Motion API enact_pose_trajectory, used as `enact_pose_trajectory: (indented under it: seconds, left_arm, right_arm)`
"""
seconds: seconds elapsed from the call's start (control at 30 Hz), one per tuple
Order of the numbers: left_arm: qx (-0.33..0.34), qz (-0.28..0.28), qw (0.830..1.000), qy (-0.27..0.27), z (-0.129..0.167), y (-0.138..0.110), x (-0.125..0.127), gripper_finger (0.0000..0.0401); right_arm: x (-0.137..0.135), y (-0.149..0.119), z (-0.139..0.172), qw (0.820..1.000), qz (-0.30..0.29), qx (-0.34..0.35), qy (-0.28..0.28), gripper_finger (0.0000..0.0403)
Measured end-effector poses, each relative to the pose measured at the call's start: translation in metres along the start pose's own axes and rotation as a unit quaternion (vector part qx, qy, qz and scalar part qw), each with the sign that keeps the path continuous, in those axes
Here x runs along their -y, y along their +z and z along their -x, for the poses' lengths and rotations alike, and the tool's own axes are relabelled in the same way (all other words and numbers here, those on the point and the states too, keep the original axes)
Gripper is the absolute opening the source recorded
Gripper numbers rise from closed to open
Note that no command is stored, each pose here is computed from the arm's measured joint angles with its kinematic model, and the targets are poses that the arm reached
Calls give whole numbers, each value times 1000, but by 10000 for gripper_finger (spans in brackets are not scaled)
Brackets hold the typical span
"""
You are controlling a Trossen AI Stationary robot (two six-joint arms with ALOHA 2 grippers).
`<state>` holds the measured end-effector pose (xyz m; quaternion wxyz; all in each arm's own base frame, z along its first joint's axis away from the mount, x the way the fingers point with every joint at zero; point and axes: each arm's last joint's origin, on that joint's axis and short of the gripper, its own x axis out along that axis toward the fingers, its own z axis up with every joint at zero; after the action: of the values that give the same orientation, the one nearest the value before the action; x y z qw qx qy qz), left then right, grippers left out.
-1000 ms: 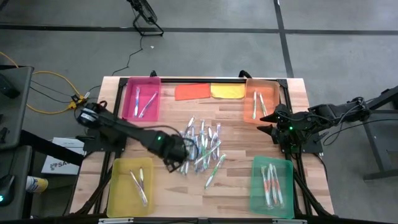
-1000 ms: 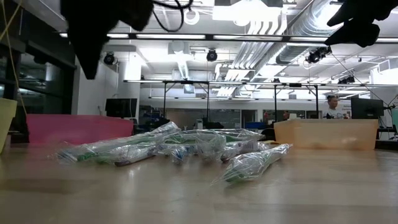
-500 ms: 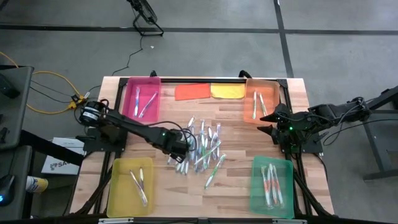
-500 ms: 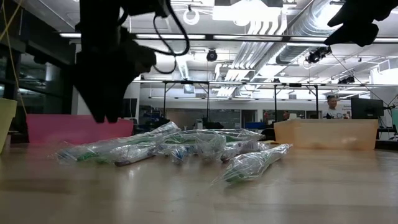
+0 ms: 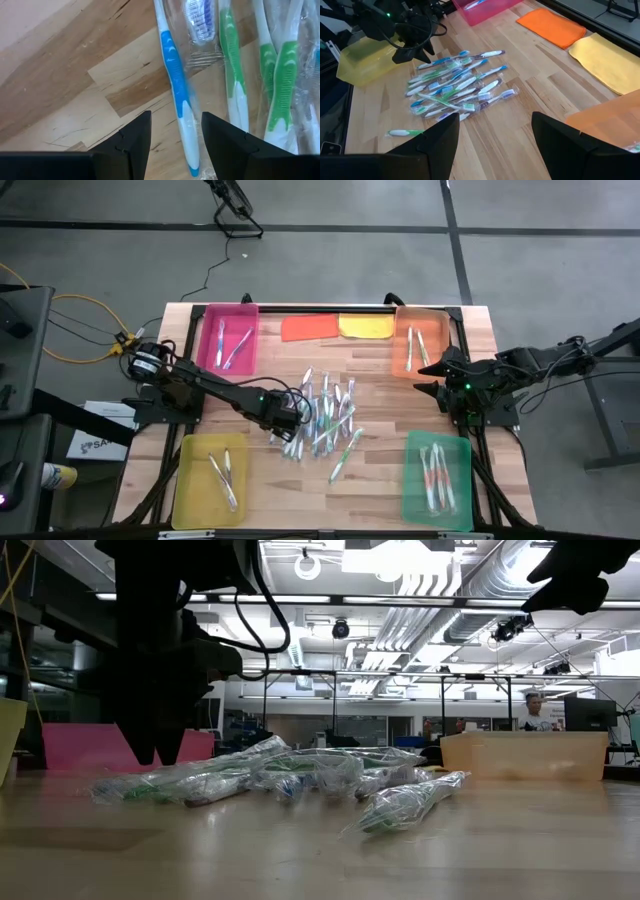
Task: Pick & Place Toothbrushes
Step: Put the blue toothbrush into the red bin
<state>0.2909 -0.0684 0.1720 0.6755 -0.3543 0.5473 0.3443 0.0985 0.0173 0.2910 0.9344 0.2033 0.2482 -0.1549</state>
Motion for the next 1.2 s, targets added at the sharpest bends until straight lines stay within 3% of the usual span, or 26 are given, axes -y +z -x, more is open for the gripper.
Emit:
enact_pose_trajectory:
  seconds: [0.47,0.63,0.87,1.07,1.2]
  left_arm:
    - [-21,-6,1000,20,-23,-2,6,163]
    - [-24,-8,999,24,-24,-2,5,115]
    - [-13,-23,999,33,-24,-2,4,17]
    - [1,-20,999,41,-16,0,-2,23]
    - [28,-8,998,58,9,8,-17,12]
  right_arm:
    - [0,0,0,1000,0,0,-1,243]
    - [0,0,0,1000,1,0,-3,243]
    - [0,0,0,1000,8,0,-4,243]
    - [1,0,0,1000,14,0,-5,243]
    - [1,0,0,1000,14,0,-6,243]
